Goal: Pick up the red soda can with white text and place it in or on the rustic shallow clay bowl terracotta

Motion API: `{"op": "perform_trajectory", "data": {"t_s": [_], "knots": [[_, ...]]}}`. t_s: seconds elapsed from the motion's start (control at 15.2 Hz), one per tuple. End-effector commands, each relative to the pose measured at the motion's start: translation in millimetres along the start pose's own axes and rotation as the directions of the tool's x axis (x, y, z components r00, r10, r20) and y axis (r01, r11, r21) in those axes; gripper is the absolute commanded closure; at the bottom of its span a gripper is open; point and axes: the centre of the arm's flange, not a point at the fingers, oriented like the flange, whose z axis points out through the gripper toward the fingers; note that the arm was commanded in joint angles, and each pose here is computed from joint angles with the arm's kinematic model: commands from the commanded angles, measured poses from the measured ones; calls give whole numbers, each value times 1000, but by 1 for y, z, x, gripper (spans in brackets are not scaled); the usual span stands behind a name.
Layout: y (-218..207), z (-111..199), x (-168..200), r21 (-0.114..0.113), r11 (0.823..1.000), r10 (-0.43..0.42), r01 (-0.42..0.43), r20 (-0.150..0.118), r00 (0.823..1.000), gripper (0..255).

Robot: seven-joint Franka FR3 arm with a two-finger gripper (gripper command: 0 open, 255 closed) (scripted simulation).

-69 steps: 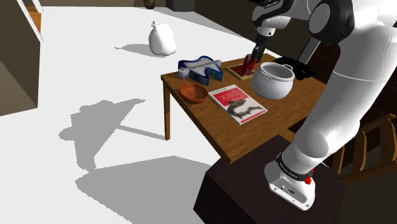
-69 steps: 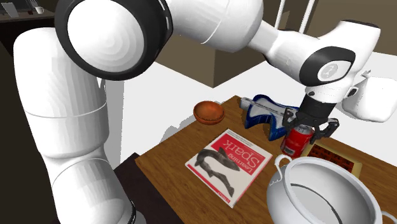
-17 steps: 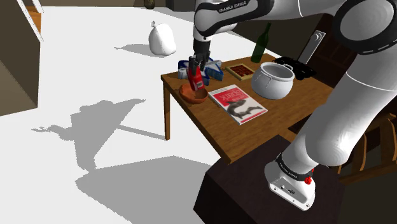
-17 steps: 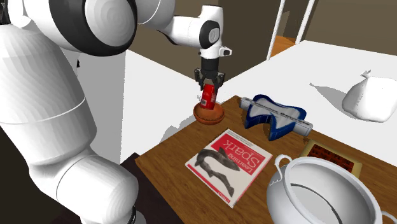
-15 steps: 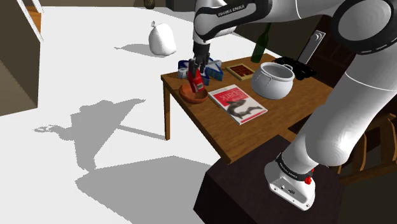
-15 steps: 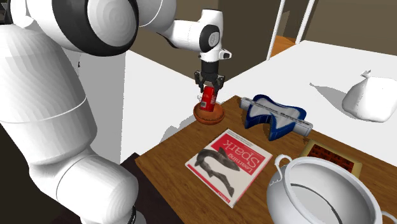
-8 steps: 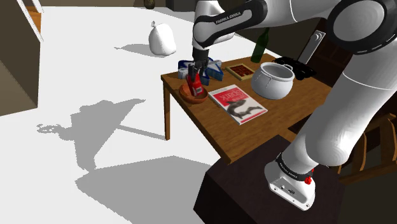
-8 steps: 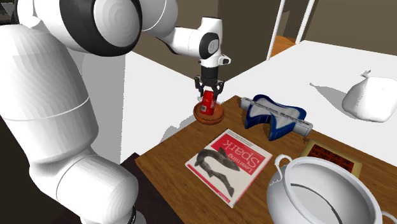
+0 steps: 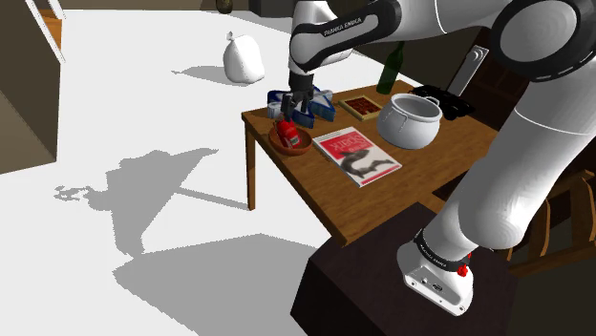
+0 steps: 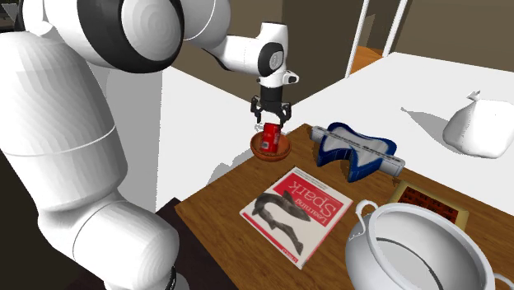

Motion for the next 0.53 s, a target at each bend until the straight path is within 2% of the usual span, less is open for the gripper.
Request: {"op": "perform_trajectory", "data": {"t_s": [0.0,0.07,0.33,0.46], "knots": [[0,0,0,0,1000,0,0,0,1000,0],[0,0,0,0,1000,0,0,0,1000,0],[0,-50,0,0,1000,0,0,0,1000,0],[0,-50,0,0,1000,0,0,0,1000,0]]}}
